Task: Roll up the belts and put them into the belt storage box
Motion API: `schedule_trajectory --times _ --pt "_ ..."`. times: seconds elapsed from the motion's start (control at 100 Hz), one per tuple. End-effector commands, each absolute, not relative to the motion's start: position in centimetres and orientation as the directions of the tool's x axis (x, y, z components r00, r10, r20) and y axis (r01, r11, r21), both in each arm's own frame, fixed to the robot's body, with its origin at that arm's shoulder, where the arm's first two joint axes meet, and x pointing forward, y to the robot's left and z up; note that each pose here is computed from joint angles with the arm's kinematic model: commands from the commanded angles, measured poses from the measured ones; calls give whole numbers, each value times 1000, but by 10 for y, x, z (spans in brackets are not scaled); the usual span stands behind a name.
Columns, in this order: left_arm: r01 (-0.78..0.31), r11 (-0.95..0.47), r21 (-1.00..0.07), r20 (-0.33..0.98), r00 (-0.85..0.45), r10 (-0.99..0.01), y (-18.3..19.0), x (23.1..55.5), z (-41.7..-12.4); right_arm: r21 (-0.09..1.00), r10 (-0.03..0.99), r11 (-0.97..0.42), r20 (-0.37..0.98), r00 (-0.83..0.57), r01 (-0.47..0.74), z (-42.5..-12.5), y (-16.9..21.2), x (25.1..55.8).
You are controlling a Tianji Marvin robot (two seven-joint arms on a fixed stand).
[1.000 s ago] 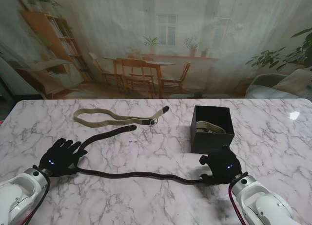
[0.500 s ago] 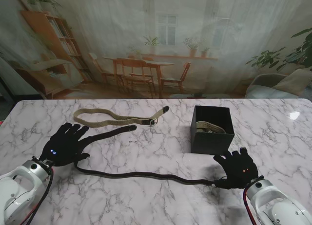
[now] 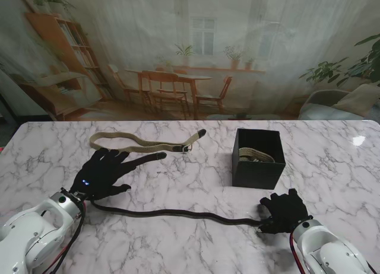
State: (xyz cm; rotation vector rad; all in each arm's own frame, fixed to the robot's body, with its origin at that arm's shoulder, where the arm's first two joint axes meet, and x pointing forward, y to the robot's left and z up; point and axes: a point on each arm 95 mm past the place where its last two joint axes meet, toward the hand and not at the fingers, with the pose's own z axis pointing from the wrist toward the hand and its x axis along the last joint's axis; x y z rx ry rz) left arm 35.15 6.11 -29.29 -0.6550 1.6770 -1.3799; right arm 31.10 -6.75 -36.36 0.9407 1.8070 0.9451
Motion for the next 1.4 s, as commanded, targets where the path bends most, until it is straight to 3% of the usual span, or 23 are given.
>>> schedule_trajectory --times 0.0,0.93,1.39 --pt "99 254 -962 -269 -508 -819 58 351 -297 878 879 421 -334 -339 227 -368 -67 312" --pt "77 232 -970 -238 -511 -826 51 349 -305 961 960 182 -127 -250 210 -381 -49 326" --pt "81 233 -969 -241 -511 -825 50 349 -306 970 961 99 -36 -273 220 -385 -54 322"
